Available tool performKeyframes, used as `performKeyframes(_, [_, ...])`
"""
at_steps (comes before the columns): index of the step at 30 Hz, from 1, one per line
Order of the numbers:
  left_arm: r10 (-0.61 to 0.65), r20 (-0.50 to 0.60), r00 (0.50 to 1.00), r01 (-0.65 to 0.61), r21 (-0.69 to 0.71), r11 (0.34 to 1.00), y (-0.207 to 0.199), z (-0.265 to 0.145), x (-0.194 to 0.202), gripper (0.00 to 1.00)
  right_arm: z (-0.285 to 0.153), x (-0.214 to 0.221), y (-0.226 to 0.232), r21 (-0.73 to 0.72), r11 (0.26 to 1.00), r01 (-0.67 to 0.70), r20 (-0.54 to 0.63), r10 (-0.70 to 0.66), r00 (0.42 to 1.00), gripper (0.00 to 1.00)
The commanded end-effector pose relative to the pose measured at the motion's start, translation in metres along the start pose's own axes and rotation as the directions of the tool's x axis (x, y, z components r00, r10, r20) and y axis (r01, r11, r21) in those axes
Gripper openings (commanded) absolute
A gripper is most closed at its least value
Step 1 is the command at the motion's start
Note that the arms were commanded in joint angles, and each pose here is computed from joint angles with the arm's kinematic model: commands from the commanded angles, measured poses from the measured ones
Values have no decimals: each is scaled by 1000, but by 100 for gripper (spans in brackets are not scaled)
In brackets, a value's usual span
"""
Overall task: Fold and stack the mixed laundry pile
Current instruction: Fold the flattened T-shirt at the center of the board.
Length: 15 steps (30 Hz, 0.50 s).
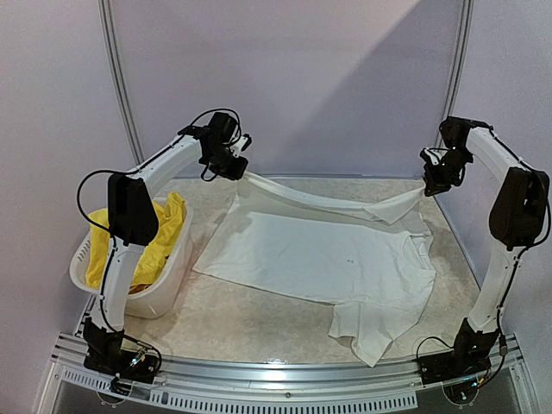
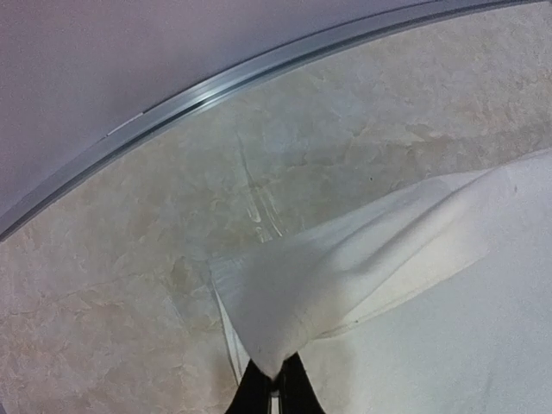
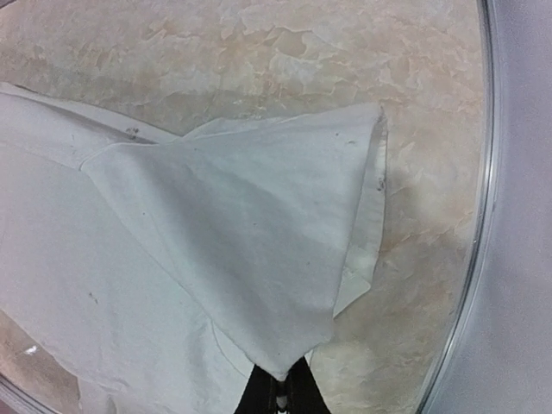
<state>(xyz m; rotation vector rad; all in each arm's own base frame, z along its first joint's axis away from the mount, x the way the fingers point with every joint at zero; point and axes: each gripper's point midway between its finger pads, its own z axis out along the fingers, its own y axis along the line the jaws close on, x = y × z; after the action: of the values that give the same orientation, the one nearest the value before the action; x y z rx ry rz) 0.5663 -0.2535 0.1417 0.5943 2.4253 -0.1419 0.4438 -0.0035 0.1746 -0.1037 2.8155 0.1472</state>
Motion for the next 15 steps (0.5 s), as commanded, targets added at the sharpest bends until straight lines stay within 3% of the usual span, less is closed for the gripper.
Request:
performKeyframes(1, [6,10,1000,-7,38,999,0,-14,-4,0,-8,22,8,-103,989,-103,-72,95,993,0])
performKeyframes(8, [7,1,1000,-7,40,999,3,-6,-1,0,-16,33,13,-304,922,-242,-116,216,969,0])
performKeyframes(15, [12,74,997,-16,59,998,5,-2,-21,0,-27,40,53,-535,792,-294,-176,236,956,0])
